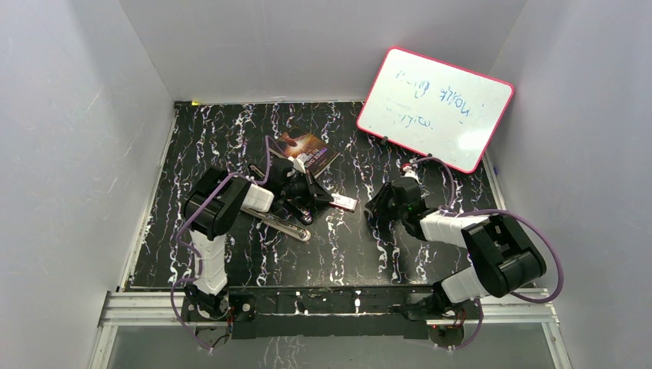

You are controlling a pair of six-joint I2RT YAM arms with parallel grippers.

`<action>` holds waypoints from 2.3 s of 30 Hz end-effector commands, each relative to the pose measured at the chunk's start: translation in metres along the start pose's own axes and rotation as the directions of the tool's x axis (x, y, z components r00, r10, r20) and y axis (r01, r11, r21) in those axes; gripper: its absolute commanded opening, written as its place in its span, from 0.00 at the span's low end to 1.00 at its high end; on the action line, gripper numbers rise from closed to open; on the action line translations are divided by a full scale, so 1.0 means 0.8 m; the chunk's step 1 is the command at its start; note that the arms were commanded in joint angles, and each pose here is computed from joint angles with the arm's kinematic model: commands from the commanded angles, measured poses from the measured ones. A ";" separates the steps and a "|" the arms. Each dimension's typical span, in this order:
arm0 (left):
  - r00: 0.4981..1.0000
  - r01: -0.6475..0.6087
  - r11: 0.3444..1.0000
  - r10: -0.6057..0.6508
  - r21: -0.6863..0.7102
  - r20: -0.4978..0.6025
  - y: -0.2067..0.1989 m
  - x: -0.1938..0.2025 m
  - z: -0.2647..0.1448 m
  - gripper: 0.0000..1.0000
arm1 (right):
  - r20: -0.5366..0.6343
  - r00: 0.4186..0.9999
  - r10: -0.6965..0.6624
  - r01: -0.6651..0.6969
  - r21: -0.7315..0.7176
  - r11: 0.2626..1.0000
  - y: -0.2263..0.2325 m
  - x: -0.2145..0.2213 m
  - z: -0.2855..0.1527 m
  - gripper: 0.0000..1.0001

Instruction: Load the staples into the stapler

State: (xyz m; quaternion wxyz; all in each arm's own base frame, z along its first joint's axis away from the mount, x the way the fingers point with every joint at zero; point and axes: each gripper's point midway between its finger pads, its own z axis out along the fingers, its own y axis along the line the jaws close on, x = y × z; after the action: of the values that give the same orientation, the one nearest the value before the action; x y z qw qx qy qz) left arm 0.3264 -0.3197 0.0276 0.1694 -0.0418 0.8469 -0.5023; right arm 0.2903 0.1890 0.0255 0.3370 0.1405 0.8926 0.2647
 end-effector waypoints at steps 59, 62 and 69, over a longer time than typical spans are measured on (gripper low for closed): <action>0.997 -0.075 0.996 0.072 0.058 0.040 -0.041 -0.023 -0.006 0.00 | -0.182 0.979 -0.092 0.096 0.015 0.995 0.027 0.043 0.031 0.13; 0.997 -0.075 0.996 0.072 0.057 0.042 -0.041 -0.023 -0.006 0.00 | -0.171 0.981 -0.096 0.102 0.026 0.994 0.023 0.041 0.029 0.00; 0.995 -0.084 0.995 0.082 0.053 0.050 -0.046 -0.036 -0.006 0.00 | -0.117 0.989 -0.090 0.104 0.118 0.988 -0.021 0.014 0.020 0.00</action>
State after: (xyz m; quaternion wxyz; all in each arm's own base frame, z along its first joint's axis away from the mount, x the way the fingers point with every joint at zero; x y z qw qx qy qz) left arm 0.3309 -0.3211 0.0302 0.1705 -0.0392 0.8483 -0.4997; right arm 0.3039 0.2242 0.0208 0.3089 0.0881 0.9135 0.2495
